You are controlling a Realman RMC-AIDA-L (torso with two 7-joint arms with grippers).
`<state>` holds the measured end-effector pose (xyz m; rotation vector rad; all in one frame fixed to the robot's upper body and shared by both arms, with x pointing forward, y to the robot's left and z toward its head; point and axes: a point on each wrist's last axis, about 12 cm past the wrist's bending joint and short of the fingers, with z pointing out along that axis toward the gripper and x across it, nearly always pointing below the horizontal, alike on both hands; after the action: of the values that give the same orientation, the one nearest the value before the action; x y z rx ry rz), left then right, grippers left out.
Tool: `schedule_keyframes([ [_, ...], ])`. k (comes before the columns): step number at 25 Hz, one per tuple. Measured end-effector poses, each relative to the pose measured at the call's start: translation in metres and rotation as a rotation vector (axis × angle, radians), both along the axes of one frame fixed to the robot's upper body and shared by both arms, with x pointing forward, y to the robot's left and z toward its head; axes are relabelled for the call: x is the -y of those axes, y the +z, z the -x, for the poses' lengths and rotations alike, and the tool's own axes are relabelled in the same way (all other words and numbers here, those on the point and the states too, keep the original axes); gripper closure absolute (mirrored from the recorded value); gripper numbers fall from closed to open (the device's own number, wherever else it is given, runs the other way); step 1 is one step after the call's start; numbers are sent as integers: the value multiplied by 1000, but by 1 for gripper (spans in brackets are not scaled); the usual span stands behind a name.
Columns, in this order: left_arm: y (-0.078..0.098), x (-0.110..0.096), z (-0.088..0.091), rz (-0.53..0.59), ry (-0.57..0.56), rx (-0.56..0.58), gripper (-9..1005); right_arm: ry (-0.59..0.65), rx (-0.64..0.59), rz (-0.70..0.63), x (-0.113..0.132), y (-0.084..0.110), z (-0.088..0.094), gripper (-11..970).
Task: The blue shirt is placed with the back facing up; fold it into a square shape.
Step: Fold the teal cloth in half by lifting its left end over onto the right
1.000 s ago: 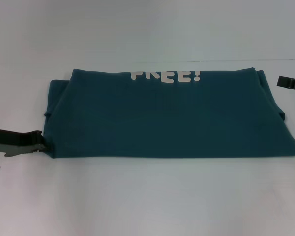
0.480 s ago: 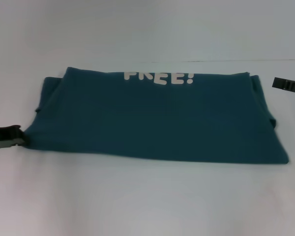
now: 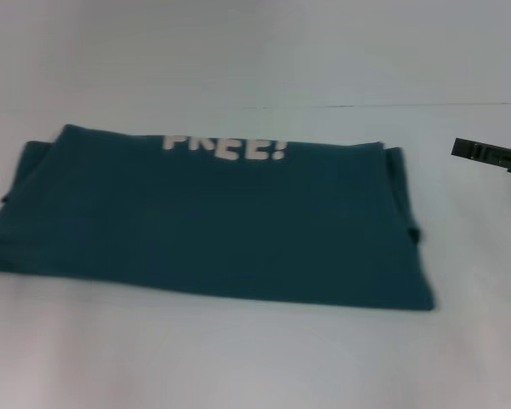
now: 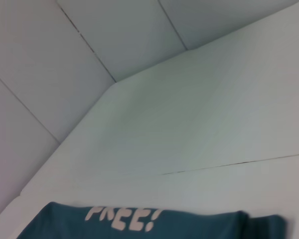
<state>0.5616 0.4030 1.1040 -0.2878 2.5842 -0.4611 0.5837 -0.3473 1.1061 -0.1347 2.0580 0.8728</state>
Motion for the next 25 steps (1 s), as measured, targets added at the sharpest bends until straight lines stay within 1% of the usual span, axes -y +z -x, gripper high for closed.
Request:
schedule_keyframes([
  [3,2,-17,9,-20,44,-4,988,4,1,-3,-2,0,-1,56],
  [7,3,-27,16,-28,69,-8,988,9,1,-7,-6,-1,-1,57],
  [13,4,-22,14,-21,39,-12,988,10,-1,-1,-10,-4,-2,59],
  [17,7,-13,11,33,0,13,989,8,-4,1,-11,-6,-2,60],
  [18,10,-7,9,73,-21,35,989,9,-3,2,-11,-6,-2,61],
  [19,10,-7,9,73,-21,35,989,11,-1,3,-11,-6,-2,61],
  [20,14,-1,7,114,-44,60,989,13,1,4,-12,-6,-2,61],
  [21,25,30,-3,265,-151,159,989,14,3,6,-12,-7,-2,62],
  [22,25,30,-3,265,-151,159,989,15,6,8,-12,-7,-2,62],
  [24,35,64,-13,388,-249,258,989,16,9,12,-11,-7,-2,63],
  [25,38,85,-20,448,-299,298,989,17,12,16,-11,-7,-1,63],
])
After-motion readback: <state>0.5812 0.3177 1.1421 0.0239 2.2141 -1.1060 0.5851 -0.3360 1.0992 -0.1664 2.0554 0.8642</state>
